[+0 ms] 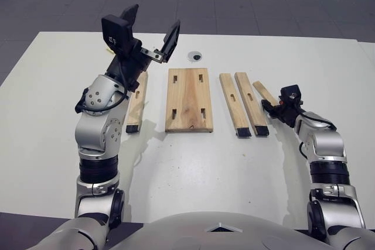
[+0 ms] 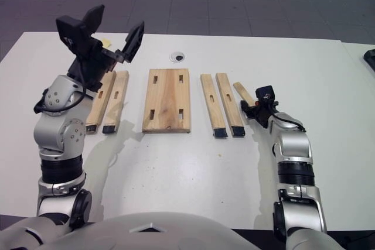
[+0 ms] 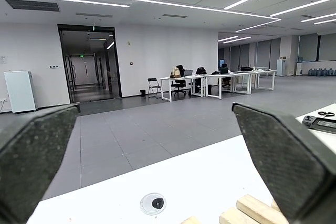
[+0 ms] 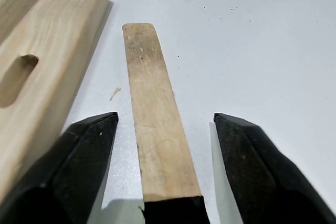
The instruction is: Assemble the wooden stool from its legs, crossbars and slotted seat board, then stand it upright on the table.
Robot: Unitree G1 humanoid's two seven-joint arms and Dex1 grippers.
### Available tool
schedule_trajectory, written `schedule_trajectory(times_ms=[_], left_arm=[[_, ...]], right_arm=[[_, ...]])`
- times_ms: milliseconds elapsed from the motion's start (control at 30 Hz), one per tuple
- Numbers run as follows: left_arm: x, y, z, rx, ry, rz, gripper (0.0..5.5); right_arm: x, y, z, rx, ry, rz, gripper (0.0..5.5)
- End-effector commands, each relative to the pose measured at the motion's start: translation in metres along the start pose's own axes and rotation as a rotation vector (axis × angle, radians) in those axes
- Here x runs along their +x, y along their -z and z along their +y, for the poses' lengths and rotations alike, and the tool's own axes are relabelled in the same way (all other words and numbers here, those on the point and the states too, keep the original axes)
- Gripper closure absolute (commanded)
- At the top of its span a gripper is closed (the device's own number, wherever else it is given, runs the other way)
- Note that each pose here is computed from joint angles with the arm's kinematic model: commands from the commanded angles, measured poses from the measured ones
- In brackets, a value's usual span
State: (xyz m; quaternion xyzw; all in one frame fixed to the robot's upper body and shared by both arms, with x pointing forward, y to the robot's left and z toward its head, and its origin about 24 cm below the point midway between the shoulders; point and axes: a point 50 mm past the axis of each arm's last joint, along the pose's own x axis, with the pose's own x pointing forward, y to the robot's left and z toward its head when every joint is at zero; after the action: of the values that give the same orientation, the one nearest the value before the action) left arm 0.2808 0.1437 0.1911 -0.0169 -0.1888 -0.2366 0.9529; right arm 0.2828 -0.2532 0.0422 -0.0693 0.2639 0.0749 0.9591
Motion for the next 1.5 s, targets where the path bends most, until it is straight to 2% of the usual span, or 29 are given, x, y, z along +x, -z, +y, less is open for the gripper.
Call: schedule_trajectory(times_ms=[33, 267, 367, 500, 600, 767, 867, 1033, 1500], left_arm=[[0.0, 0.004, 0.002, 0.001, -0.009, 0.035, 0.1], [0.0, 0.008, 0.004, -0.003, -0.023, 0.058, 0.1], [0.001, 0.013, 0.007, -0.021, -0.056, 0.083, 0.1], [0.003, 0.023, 0.019, -0.149, -0.144, 0.139, 0.1], [0.009, 0.017, 0.002, -0.352, -0.018, 0.119, 0.1], [0.025, -0.003, -0.024, -0.675, 0.173, 0.059, 0.1], [0.036, -0.012, -0.033, -0.782, 0.224, 0.051, 0.1], [0.047, -0.011, -0.04, -0.838, 0.234, 0.077, 0.1], [0.059, 0.002, -0.054, -0.906, 0.21, 0.105, 0.1]], right_arm=[[-0.001, 0.034, 0.004, 0.067, -0.016, 0.169, 2.83], [0.0, 0.025, 0.007, 0.168, -0.058, 0.134, 3.9], [-0.001, 0.01, 0.003, 0.166, -0.028, 0.047, 4.21], [-0.017, -0.052, 0.005, -0.01, 0.003, -0.309, 4.21], [-0.036, -0.098, 0.031, -0.089, -0.068, -0.599, 4.21], [-0.052, -0.126, 0.07, -0.166, -0.171, -0.83, 4.21], [-0.054, -0.129, 0.085, -0.21, -0.216, -0.876, 4.21], [-0.059, -0.13, 0.101, -0.249, -0.274, -0.916, 4.21], [-0.061, -0.125, 0.116, -0.307, -0.341, -0.902, 4.21]])
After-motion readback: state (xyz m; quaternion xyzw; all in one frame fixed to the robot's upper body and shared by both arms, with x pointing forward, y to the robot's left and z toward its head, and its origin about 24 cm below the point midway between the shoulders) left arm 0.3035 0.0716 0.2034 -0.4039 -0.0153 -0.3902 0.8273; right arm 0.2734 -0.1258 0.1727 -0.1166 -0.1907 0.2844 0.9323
